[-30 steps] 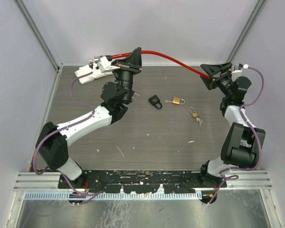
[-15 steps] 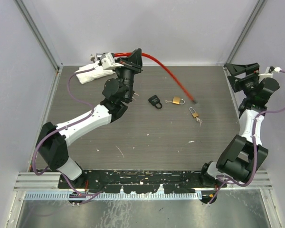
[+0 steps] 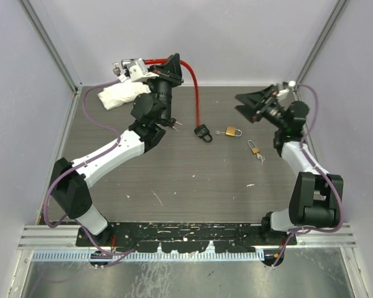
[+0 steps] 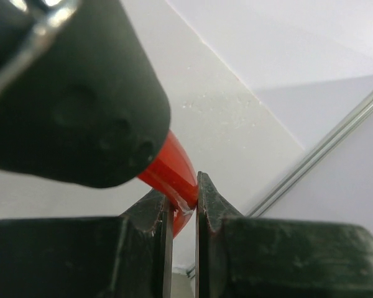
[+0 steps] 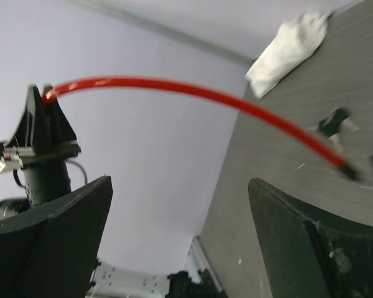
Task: Lock with the key
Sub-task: Adjust the lock.
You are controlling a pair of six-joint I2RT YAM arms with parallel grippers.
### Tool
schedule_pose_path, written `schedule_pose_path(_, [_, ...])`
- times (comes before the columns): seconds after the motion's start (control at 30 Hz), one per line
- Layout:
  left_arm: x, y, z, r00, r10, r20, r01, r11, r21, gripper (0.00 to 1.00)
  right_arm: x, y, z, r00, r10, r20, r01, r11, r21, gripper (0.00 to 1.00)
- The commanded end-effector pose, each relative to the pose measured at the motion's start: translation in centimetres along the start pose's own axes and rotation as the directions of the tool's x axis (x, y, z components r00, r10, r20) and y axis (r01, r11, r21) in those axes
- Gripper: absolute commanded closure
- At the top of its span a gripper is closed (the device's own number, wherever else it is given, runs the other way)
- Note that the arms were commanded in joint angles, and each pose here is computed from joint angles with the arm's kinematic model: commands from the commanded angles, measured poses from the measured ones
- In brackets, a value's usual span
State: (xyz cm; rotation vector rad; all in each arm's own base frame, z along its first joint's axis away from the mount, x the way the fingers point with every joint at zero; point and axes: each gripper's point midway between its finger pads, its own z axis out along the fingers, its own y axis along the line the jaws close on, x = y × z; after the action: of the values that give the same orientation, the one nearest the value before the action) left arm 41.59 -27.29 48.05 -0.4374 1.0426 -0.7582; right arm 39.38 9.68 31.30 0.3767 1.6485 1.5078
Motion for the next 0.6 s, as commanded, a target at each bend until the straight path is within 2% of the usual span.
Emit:
schedule_pose_path(0.0, [-4.9,-4.3,1.1,0.989,-0.103,0.101,0.093,0.99,0.103,1.0,4.7,3.6,1.8,0.995,0.018,-0.098,-0.036,0.983,-0.182,0.05])
schedule_pose_path(0.07, [-5.2,-5.0,1.3,0.988,-0.116,0.105,0.103,0.987,0.122,1.0,5.5,2.9,2.2,0.992,0.098,-0.083,-0.111,0.979,-0.171,0.05])
schedule_pose_path(0.2, [-5.1,-6.1,1.7,0.97,-0.223,0.099,0.205,0.965,0.163,1.0,3.3,3.3,1.9,0.949,0.314,0.034,-0.296,0.921,-0.253,0.1])
schedule_pose_path(0.3, [-4.3,-6.9,2.0,0.96,-0.267,0.086,0.249,0.952,0.181,1.0,2.0,5.0,2.5,0.929,0.368,0.028,-0.344,0.893,-0.291,0.1])
schedule_pose_path(0.37, [-4.0,-7.6,2.1,0.953,-0.295,0.076,0.276,0.941,0.194,1.0,1.6,5.6,3.0,0.908,0.416,0.046,-0.391,0.883,-0.258,0.1])
schedule_pose_path(0.47, [-3.3,-8.6,1.9,0.943,-0.329,0.055,0.311,0.927,0.211,1.0,1.0,5.0,4.8,0.89,0.441,0.117,-0.426,0.895,-0.13,0.08])
schedule_pose_path(0.57, [-3.0,-9.5,1.6,0.942,-0.332,0.053,0.313,0.922,0.226,1.0,1.7,5.3,6.4,0.862,0.5,0.077,-0.494,0.865,-0.089,0.07])
